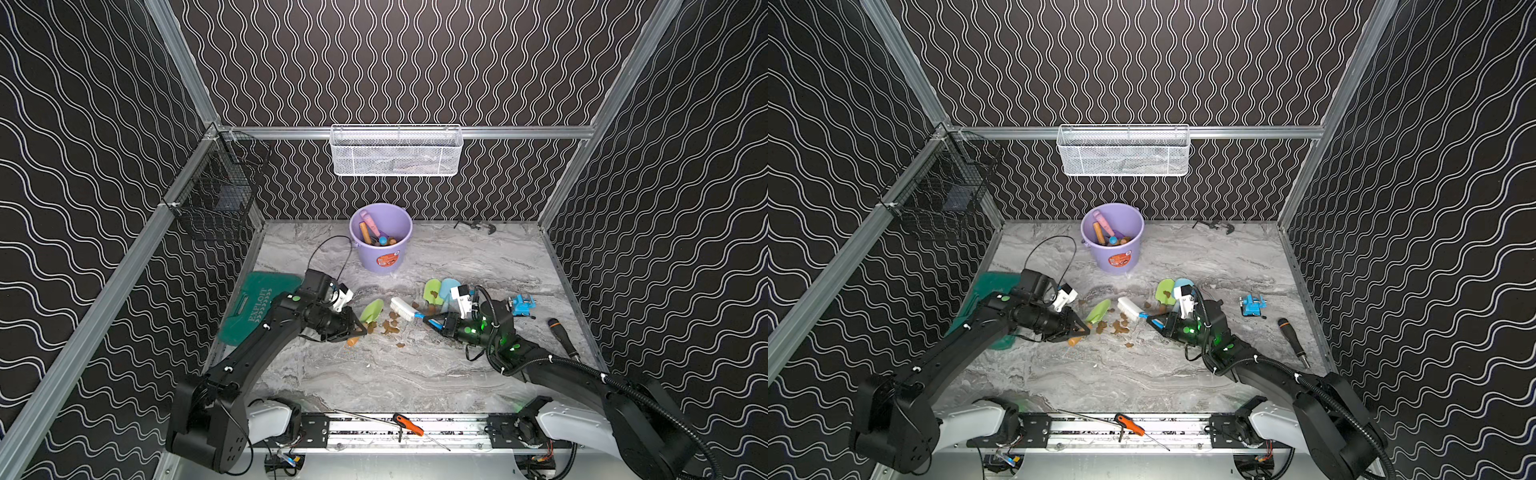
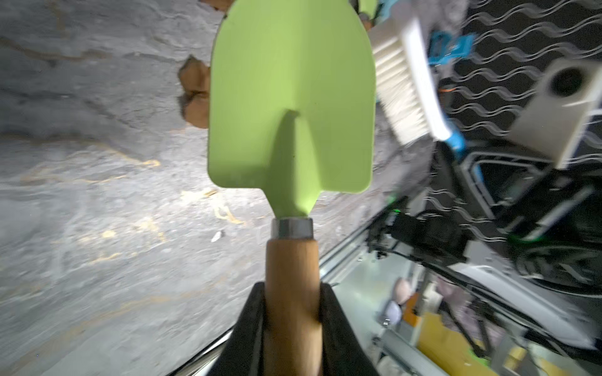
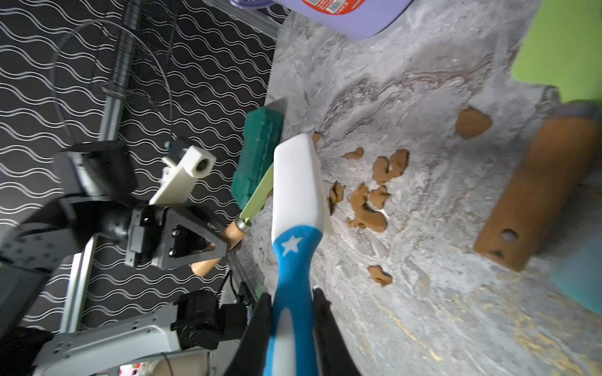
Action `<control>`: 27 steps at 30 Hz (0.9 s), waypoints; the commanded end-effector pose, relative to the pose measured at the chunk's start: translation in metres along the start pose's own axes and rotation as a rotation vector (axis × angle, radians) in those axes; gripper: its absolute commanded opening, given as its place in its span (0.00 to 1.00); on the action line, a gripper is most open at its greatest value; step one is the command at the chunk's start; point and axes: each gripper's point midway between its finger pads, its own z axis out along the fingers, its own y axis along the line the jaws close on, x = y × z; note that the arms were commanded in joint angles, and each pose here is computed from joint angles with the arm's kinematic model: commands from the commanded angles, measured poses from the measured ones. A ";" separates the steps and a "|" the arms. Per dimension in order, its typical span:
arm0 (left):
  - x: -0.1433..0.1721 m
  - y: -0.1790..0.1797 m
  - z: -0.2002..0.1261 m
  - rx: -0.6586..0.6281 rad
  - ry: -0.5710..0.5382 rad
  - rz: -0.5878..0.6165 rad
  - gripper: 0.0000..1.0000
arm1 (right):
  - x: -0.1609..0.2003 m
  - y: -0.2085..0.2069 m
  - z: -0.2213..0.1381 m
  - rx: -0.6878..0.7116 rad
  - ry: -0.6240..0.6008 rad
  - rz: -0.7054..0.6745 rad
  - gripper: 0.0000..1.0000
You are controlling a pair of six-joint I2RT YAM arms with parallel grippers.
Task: Brush the soil off the hand trowel and place it into the bucket
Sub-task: Brush off the soil from the hand trowel.
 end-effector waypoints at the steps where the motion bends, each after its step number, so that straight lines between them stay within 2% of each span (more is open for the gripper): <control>1: -0.015 -0.048 -0.012 0.343 -0.011 -0.049 0.00 | -0.008 0.032 -0.003 -0.135 -0.019 -0.016 0.00; 12: -0.036 -0.058 -0.019 0.561 -0.080 -0.205 0.00 | -0.022 0.052 -0.013 -0.222 -0.099 -0.023 0.00; 15: -0.040 -0.060 -0.021 0.597 -0.096 -0.225 0.00 | -0.029 0.057 -0.013 -0.249 -0.136 -0.025 0.00; 19: -0.047 -0.065 -0.024 0.635 -0.117 -0.234 0.00 | -0.032 0.061 -0.006 -0.284 -0.124 -0.016 0.00; 27: -0.052 -0.072 -0.023 0.703 -0.128 -0.248 0.00 | -0.045 0.072 -0.003 -0.442 -0.194 0.041 0.00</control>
